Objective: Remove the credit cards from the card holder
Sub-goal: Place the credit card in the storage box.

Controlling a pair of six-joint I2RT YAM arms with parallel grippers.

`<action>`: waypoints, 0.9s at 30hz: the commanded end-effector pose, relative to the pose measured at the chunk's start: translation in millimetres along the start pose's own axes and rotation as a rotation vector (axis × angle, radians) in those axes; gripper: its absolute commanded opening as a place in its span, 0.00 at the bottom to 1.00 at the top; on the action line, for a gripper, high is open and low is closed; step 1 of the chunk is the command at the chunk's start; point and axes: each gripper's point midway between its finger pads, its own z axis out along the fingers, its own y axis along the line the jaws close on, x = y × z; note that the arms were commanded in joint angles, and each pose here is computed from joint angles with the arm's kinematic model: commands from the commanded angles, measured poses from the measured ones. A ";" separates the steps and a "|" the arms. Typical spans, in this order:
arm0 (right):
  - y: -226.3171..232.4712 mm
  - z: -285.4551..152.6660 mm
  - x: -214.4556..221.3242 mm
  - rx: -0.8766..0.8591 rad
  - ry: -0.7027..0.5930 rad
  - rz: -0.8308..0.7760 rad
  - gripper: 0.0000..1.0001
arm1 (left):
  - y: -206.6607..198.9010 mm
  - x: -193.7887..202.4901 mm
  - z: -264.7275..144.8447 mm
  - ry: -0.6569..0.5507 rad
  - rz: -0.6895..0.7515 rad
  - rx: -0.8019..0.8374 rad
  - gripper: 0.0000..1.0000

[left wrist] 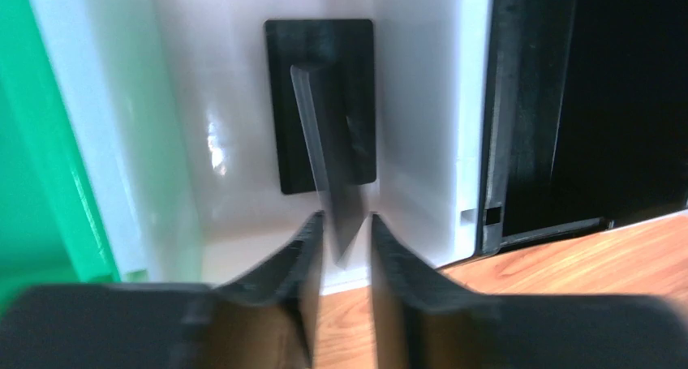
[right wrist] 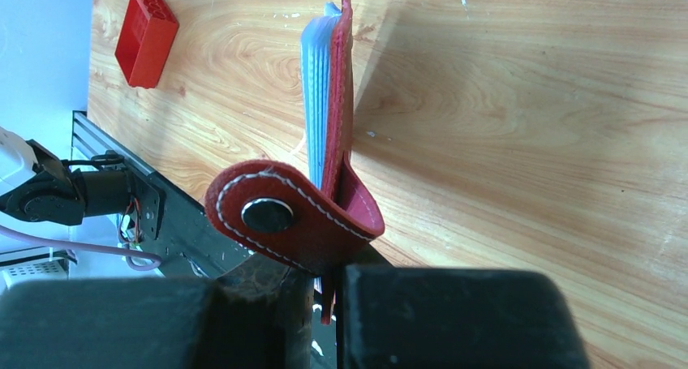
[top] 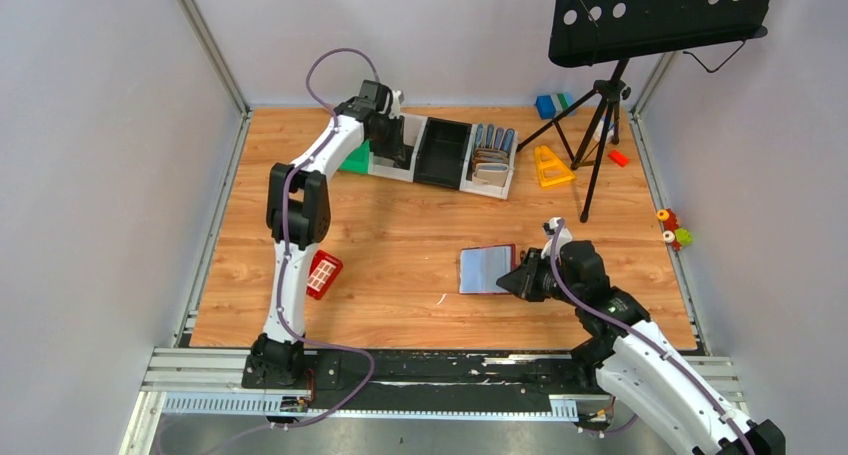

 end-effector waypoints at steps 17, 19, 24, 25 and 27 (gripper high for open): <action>21.1 4.6 -24.8 -0.081 -0.061 -0.057 0.01 | -69.3 26.5 -153.6 -0.225 0.114 0.007 0.76; 23.2 5.9 -24.8 -0.101 -0.066 -0.069 0.01 | -87.3 50.2 -164.7 -0.233 0.126 0.066 0.77; 27.5 6.9 -23.4 -0.140 -0.074 -0.069 0.01 | -112.4 110.7 -183.2 -0.233 0.095 0.235 0.77; 28.7 6.8 -22.8 -0.149 -0.074 -0.068 0.01 | -113.9 118.9 -187.8 -0.240 0.086 0.259 0.78; 30.9 6.9 -21.9 -0.164 -0.073 -0.066 0.01 | -116.7 131.2 -197.0 -0.264 0.079 0.302 0.80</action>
